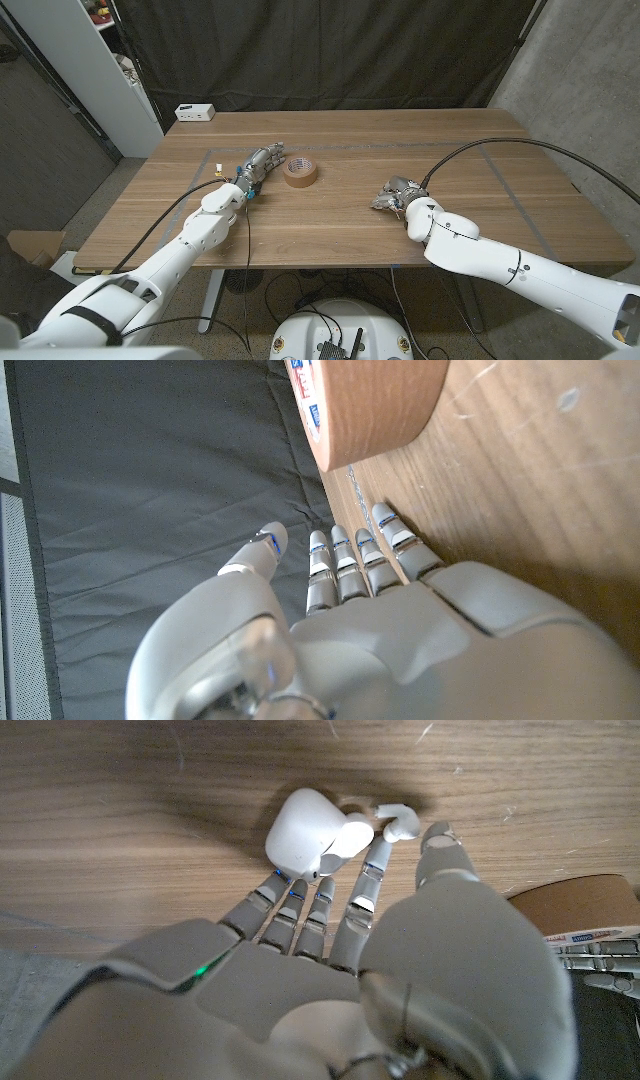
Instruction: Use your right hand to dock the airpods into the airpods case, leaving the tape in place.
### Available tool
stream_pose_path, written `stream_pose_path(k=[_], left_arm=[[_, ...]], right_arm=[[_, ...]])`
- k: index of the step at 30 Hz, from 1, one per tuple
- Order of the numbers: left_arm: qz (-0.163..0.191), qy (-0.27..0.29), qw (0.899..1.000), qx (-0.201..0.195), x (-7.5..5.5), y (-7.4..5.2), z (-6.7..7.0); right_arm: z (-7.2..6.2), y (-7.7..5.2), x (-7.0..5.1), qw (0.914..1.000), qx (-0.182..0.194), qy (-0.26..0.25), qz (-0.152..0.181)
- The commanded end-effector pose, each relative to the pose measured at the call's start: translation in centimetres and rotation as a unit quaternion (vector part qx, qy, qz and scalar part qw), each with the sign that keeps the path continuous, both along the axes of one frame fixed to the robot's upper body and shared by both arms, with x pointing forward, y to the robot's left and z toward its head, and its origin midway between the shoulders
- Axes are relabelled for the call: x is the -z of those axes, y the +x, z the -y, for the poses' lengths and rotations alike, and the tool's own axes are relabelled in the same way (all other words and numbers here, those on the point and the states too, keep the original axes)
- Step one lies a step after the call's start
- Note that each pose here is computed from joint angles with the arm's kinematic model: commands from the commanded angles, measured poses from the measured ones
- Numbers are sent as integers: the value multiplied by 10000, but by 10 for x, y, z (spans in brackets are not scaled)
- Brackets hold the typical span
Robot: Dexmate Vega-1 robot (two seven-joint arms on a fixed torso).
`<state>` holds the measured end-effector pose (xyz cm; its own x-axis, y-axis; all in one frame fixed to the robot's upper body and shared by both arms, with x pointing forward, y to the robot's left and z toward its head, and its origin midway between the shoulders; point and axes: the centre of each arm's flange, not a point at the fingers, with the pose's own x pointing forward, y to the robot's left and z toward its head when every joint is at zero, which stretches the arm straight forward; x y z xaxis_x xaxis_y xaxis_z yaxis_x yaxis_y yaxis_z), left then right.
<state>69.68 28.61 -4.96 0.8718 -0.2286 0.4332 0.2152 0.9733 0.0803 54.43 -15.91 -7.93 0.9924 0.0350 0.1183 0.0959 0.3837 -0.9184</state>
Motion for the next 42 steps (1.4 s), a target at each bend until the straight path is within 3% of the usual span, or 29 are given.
stream_pose_path(k=[1,10,26,42], left_arm=[[-23,16,10000,10,0,3,-1],[-63,16,10000,-24,-1,3,-6],[-71,4,10000,-18,2,3,-6],[-94,55,9999,1,1,5,-1]], right_arm=[[3,0,0,10000,-30,-6,-50],[5,-1,-4,9995,-121,-68,-292],[7,-3,-3,9988,-206,-114,-418],[1,-6,3,9993,-222,-41,-285]])
